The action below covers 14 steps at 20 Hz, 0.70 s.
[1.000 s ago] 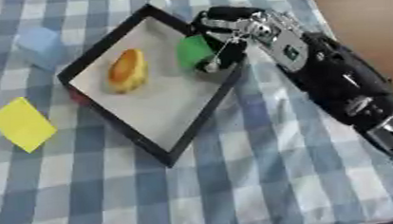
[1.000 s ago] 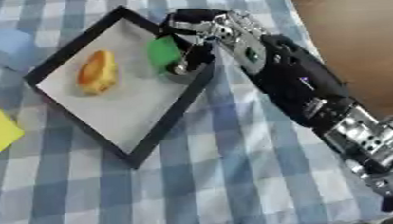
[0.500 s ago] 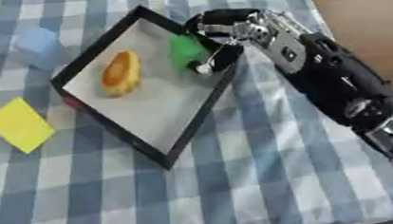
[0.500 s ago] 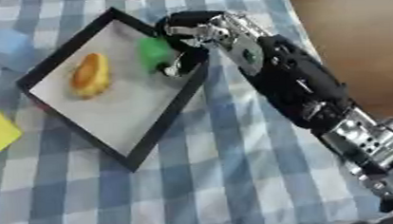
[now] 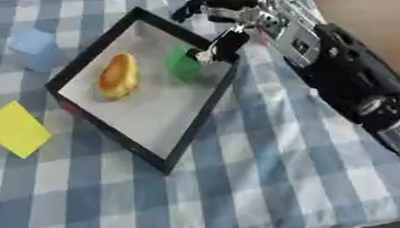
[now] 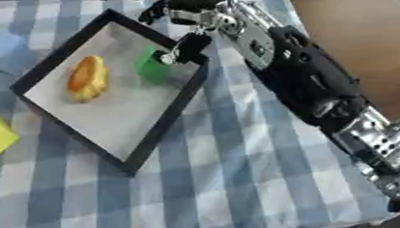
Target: Pick up objects on the table and place them in the box.
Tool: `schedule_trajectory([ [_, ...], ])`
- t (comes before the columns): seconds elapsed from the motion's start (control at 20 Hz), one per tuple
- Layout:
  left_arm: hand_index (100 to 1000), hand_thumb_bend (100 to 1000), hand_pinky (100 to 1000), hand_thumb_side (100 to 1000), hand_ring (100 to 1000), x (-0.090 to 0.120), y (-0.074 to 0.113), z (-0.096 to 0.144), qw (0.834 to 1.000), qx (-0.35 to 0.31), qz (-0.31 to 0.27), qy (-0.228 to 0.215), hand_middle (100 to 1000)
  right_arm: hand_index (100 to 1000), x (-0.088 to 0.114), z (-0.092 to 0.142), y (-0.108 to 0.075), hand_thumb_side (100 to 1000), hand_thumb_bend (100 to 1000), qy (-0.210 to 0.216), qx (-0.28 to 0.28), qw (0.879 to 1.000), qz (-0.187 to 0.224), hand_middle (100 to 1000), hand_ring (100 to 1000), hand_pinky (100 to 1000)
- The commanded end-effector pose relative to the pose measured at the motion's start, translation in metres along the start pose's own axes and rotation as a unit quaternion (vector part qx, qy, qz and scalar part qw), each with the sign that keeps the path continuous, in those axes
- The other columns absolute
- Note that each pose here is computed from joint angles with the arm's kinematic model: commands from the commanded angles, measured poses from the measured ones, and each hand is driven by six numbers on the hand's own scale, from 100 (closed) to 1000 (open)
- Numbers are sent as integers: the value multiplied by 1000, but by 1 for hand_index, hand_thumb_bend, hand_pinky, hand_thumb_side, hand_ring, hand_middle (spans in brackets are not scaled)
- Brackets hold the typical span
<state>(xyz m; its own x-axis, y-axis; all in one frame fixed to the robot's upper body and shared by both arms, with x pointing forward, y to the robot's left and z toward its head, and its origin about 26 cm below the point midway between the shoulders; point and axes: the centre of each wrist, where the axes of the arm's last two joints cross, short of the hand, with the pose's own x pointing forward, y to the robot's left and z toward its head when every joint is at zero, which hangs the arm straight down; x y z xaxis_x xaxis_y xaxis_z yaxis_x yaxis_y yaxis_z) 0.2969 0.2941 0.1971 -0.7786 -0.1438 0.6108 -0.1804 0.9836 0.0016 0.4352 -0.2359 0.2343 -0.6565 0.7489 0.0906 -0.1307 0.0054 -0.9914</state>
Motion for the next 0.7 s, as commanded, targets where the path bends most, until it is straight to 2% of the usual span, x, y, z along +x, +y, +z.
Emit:
schedule_trajectory([
  [0.05,832,100,817,728,722,8,4,-6,1000,-1,-4,-17,642,957,1,8,-18,100,412,-4,-3,1000,15,854,922,990],
  [0.15,832,100,817,728,722,8,3,-6,1000,-3,-3,-16,641,959,1,7,-16,135,416,-9,14,1000,10,857,922,993],
  [0.2,832,100,817,729,722,8,3,-6,1000,-3,-3,-16,642,958,0,7,-17,243,432,-8,16,1000,8,857,920,993],
  [0.25,832,100,817,729,722,8,3,-6,1000,-3,-4,-15,641,958,0,8,-17,302,439,-4,15,1000,4,857,916,991],
  [0.35,832,100,817,729,722,8,3,-6,1000,-3,-4,-15,641,957,-1,8,-17,293,438,2,9,1000,-4,852,911,989],
  [0.55,831,100,816,724,724,8,5,-5,1000,3,-5,-16,638,958,-2,14,-24,129,419,3,-20,999,-27,836,900,970],
  [0.6,831,100,815,724,723,8,6,-5,1000,6,-7,-16,637,960,-2,19,-30,100,332,4,-34,999,-33,825,894,959],
  [0.7,831,100,815,723,723,7,8,-4,1000,11,-10,-15,638,957,-1,31,-42,100,207,1,-62,997,-50,814,885,944],
])
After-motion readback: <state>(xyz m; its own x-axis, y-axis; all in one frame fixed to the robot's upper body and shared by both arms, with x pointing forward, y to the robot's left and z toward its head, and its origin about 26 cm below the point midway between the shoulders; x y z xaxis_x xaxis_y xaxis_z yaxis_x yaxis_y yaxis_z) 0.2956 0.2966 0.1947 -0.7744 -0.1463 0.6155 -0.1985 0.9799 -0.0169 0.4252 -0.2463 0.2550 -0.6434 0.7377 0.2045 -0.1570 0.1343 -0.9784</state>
